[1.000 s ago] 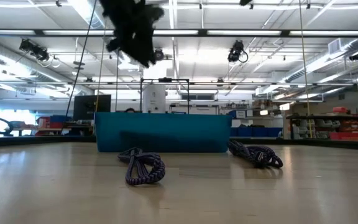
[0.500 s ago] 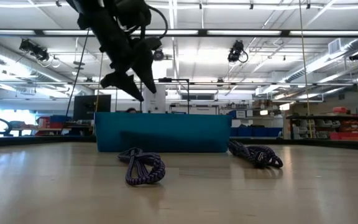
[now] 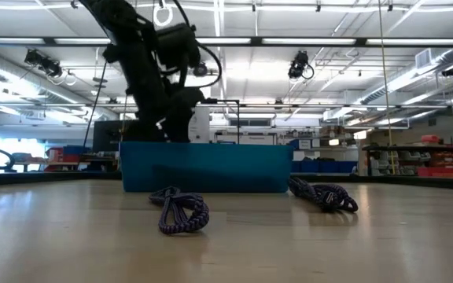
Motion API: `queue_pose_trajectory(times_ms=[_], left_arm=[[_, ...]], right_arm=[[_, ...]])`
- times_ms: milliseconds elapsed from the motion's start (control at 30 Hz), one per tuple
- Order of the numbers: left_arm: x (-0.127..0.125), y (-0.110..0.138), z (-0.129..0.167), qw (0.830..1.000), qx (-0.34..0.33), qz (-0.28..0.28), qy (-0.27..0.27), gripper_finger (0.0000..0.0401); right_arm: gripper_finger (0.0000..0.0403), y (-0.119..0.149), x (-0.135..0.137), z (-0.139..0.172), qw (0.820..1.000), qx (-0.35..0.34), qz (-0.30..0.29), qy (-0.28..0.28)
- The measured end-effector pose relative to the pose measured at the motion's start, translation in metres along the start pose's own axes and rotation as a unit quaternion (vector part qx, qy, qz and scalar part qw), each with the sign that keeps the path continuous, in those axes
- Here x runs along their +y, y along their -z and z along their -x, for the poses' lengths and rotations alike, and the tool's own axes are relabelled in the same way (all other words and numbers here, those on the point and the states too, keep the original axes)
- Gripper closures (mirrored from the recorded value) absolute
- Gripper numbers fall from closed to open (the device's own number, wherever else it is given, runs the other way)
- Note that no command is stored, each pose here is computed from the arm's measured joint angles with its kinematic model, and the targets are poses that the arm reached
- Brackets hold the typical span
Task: Pick and place USB-C Cables
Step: Adjust the charger cables in the blue bin
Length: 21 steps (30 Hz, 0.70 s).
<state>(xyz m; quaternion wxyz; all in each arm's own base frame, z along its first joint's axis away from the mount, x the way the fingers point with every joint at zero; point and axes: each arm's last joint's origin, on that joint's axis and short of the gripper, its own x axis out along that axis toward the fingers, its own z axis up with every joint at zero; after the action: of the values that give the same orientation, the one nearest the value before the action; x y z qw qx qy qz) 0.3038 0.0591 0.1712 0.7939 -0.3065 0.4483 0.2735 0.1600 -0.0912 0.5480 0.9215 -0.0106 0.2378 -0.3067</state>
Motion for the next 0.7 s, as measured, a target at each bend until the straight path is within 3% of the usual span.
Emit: queue_pose_trajectory(times_ms=[200,433,533,700], left_arm=[[-0.004,0.009,-0.02,0.999,0.029,-0.013,-0.014,0.017],[-0.003,0.007,-0.021,1.0,0.012,-0.011,-0.023,0.0178],[-0.003,0.005,-0.021,1.0,0.009,-0.01,-0.025,0.0214],[-0.003,0.005,-0.021,1.0,0.007,-0.003,-0.025,0.0314]], right_arm=[[0.0347,-0.001,0.003,-0.006,1.0,0.005,0.0,-0.017],[0.0347,-0.002,0.004,-0.01,1.0,0.007,0.001,-0.029],[0.0347,-0.002,0.004,-0.01,1.0,0.007,0.001,-0.029],[0.0347,-0.002,0.004,-0.01,0.999,0.006,0.0,-0.033]])
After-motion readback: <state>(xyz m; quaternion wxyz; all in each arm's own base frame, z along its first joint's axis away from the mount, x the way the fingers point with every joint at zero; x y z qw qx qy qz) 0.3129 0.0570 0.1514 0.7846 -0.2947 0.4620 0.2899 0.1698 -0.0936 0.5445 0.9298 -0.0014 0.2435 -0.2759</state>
